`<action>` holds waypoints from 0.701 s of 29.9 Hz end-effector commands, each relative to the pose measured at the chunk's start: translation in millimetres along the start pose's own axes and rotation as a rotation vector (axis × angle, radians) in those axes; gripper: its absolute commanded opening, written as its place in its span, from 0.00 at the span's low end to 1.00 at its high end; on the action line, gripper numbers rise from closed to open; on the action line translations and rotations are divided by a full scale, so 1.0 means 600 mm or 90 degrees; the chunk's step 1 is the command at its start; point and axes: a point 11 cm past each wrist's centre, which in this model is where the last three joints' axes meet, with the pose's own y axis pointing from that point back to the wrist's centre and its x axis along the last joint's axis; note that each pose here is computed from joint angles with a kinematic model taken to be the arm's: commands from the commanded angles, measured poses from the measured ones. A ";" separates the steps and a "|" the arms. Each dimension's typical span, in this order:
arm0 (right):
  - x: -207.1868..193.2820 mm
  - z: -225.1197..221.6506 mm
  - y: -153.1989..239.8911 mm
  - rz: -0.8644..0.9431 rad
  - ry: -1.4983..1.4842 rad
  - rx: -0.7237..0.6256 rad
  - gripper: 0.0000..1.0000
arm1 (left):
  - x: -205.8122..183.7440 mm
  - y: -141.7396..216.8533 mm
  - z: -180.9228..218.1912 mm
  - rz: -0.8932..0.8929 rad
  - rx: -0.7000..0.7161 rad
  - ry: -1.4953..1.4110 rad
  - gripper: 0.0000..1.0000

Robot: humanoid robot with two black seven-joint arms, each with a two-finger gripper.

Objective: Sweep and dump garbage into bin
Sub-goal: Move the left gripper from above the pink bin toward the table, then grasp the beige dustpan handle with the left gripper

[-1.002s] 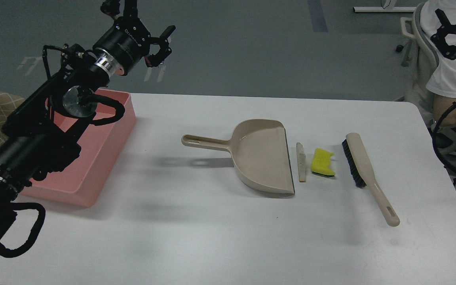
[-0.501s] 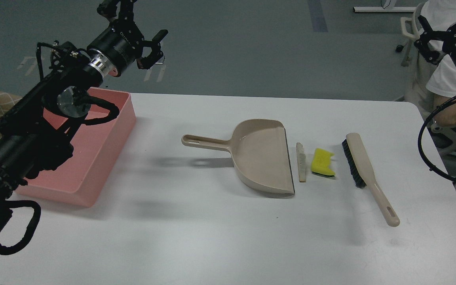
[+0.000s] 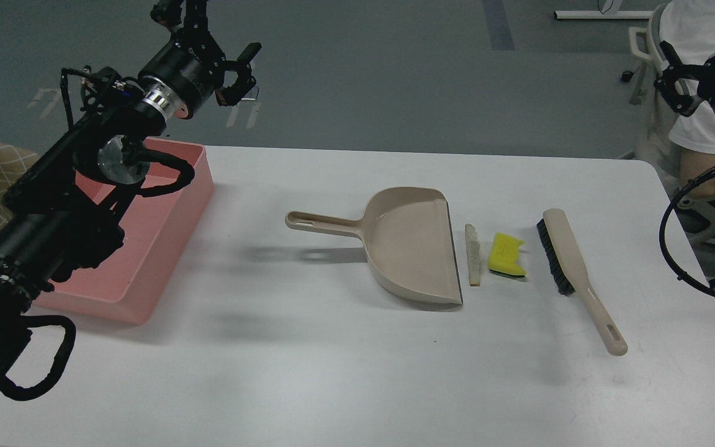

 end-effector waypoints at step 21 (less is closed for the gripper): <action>0.072 -0.004 0.062 0.066 0.006 0.018 1.00 | -0.073 0.288 -0.190 -0.085 0.215 -0.245 0.82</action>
